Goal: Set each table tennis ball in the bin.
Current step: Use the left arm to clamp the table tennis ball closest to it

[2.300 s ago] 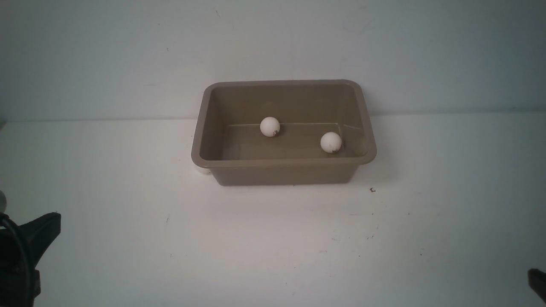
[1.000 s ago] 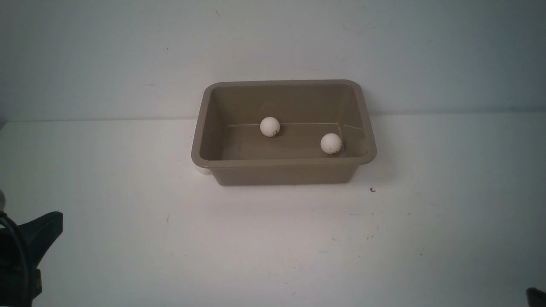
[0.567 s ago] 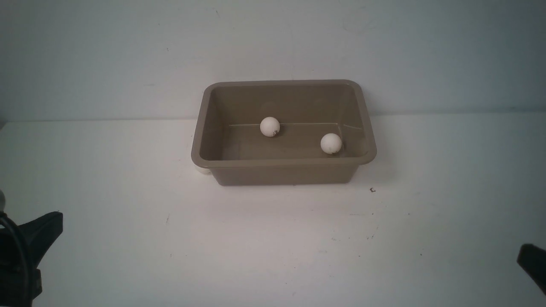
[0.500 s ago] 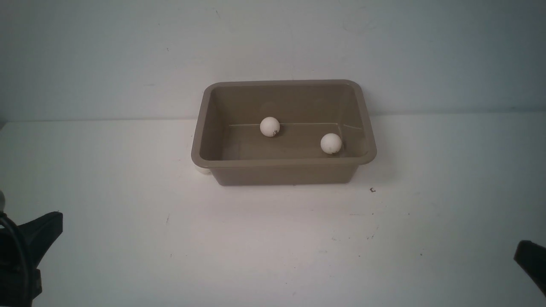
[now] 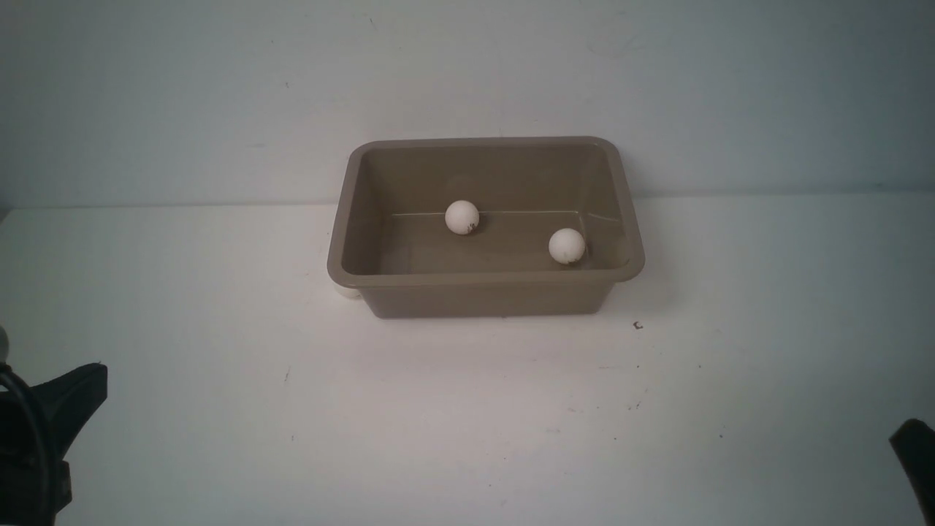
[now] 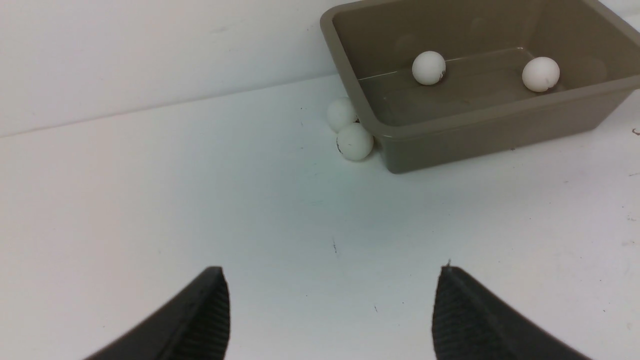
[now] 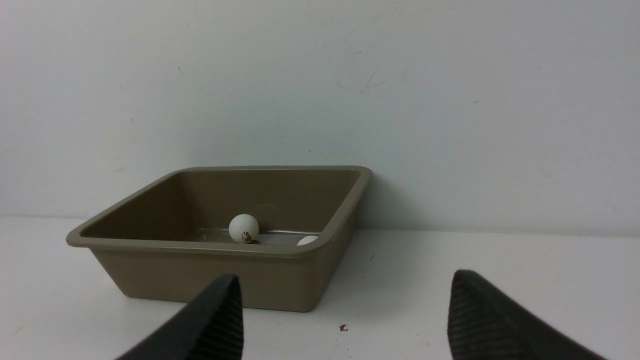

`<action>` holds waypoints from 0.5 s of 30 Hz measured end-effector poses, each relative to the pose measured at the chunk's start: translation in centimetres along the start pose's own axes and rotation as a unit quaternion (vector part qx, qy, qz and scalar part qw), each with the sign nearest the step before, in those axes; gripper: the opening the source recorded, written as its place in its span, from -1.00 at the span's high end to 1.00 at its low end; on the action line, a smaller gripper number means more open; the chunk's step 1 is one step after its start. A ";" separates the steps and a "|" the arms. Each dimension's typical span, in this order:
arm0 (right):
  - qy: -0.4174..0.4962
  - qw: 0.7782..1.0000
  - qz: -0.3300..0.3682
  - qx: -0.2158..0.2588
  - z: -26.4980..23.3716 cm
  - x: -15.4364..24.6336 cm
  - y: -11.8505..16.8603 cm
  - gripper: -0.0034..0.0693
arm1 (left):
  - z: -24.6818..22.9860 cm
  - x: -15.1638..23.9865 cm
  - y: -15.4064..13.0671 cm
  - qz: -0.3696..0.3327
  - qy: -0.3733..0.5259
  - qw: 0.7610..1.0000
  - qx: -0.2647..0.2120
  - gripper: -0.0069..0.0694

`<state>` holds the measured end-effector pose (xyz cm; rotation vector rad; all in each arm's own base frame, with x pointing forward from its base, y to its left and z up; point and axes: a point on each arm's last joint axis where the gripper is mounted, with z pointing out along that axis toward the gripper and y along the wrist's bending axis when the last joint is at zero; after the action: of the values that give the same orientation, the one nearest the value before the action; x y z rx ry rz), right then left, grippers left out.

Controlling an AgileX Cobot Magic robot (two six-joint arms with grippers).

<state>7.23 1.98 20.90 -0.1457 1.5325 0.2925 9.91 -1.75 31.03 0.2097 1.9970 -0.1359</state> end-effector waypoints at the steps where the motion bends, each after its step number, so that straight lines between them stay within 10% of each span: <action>1: -0.001 1.000 0.001 0.000 -0.1 0.1 0.0 -0.46 | 0.0 0.0 0.0 0.000 0.000 1.000 0.000 -0.47; 15: 0.038 0.999 0.000 -0.006 -0.2 0.9 0.1 -0.46 | 0.0 -0.1 -0.1 -0.013 -0.003 1.000 0.008 -0.47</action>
<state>7.01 2.13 20.01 -0.1668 1.6060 0.2993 9.90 -1.90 31.08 0.1942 1.9937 -0.1685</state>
